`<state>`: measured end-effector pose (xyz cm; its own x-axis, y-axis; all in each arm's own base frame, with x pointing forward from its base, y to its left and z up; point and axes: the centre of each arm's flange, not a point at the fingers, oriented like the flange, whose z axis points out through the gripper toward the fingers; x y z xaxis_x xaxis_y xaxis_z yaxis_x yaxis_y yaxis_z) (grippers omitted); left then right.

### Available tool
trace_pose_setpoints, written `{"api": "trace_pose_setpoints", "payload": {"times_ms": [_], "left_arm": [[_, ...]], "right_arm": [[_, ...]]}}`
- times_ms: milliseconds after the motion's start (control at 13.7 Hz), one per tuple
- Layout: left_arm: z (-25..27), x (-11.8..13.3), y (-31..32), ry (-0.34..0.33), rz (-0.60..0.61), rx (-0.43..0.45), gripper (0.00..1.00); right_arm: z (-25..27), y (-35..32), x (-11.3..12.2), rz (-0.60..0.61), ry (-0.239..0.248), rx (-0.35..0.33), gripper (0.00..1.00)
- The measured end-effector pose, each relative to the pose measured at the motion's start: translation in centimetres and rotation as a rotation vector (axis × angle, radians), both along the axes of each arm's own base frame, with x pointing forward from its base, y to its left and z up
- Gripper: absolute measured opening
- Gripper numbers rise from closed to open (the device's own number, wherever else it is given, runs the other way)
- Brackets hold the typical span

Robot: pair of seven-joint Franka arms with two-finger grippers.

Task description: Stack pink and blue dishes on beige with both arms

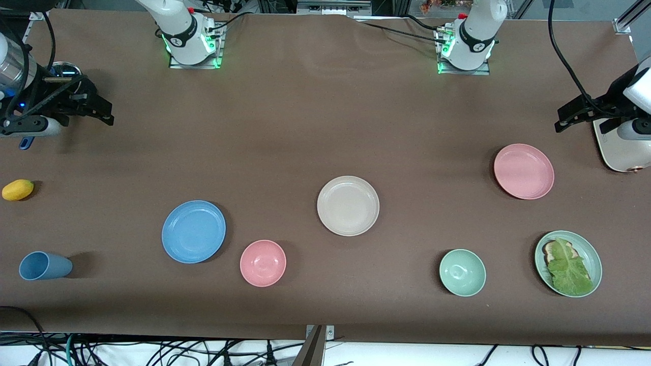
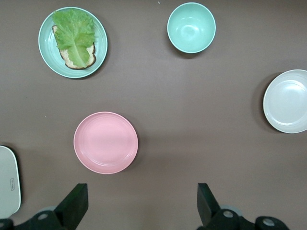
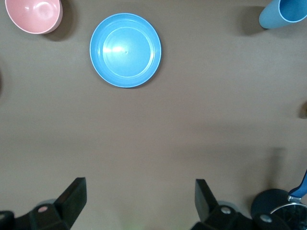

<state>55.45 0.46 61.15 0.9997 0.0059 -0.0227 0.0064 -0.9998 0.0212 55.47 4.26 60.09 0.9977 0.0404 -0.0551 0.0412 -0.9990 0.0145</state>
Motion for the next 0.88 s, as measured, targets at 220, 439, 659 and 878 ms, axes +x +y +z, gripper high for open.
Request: {"api": "trace_pose_setpoints", "payload": {"times_ms": [220,439,659,878], "left_arm": [[-0.3,0.2,0.1,0.006,0.001,0.0,1.0],[-0.5,0.3,0.2,0.009,0.004,-0.001,1.0],[-1.0,0.5,0.3,0.018,0.005,-0.001,1.0],[-1.3,0.7,0.3,0.024,0.005,-0.001,1.0]], "right_arm": [[0.0,0.0,0.0,0.001,0.0,0.0,1.0],[0.0,0.1,0.0,0.001,0.0,0.0,1.0],[0.0,0.1,0.0,0.001,0.0,0.0,1.0],[0.0,0.1,0.0,0.001,0.0,0.0,1.0]]}}
